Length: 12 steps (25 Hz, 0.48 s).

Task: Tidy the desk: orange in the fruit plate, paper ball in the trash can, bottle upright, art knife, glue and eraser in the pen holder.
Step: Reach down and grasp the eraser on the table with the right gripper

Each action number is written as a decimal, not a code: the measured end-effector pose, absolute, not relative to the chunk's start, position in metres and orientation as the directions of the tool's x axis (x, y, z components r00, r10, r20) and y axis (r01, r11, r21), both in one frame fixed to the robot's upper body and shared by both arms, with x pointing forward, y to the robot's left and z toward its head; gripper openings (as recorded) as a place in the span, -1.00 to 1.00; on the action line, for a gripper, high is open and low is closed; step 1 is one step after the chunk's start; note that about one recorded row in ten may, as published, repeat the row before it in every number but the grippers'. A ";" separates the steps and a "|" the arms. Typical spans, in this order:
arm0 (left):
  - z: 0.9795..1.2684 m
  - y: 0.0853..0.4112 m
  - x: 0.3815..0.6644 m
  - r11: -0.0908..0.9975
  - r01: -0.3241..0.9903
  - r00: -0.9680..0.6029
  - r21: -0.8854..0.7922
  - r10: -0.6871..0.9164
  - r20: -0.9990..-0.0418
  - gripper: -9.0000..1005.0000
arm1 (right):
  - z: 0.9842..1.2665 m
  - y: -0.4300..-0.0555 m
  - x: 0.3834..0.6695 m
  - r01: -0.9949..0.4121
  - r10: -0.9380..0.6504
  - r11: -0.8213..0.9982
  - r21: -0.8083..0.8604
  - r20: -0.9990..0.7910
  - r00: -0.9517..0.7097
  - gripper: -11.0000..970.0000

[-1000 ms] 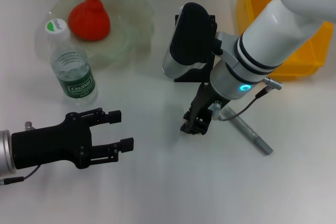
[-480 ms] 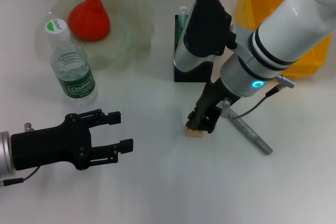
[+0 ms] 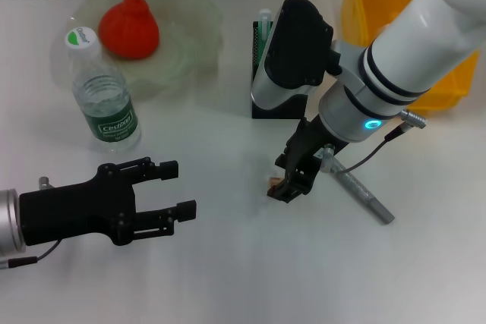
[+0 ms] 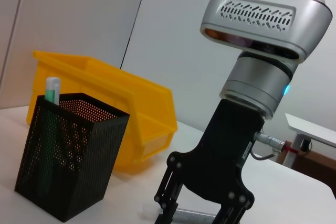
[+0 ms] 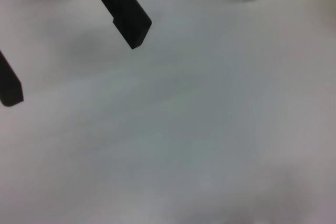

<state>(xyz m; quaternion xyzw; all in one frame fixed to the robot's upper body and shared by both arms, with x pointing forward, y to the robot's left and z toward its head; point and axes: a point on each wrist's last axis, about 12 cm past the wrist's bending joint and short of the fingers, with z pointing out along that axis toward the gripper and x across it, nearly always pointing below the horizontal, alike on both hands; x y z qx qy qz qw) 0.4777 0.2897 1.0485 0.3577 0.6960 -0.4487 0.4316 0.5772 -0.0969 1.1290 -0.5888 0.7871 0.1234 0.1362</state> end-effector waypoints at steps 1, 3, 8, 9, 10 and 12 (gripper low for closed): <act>1.049 0.290 0.478 0.341 0.885 -0.371 -0.315 0.111 -0.922 0.57 | 1.129 -0.097 0.577 -0.960 -0.893 0.276 0.034 -0.360 -0.270 -0.17; 1.049 0.290 0.478 0.341 0.886 -0.371 -0.315 0.111 -0.922 0.57 | 1.128 -0.095 0.577 -0.962 -0.897 0.272 0.032 -0.354 -0.265 -0.01; 1.049 0.290 0.478 0.342 0.885 -0.371 -0.315 0.111 -0.922 0.57 | 1.122 -0.092 0.577 -0.965 -0.907 0.261 0.024 -0.337 -0.253 0.04; 1.049 0.290 0.478 0.342 0.885 -0.371 -0.315 0.111 -0.922 0.57 | 1.120 -0.091 0.576 -0.967 -0.911 0.255 0.019 -0.330 -0.247 0.03; 1.049 0.290 0.478 0.343 0.885 -0.371 -0.315 0.111 -0.922 0.57 | 1.120 -0.091 0.576 -0.967 -0.911 0.255 0.019 -0.330 -0.247 0.03; 1.049 0.290 0.478 0.343 0.885 -0.370 -0.314 0.112 -0.922 0.57 | 1.117 -0.090 0.576 -0.969 -0.916 0.248 0.014 -0.323 -0.239 0.01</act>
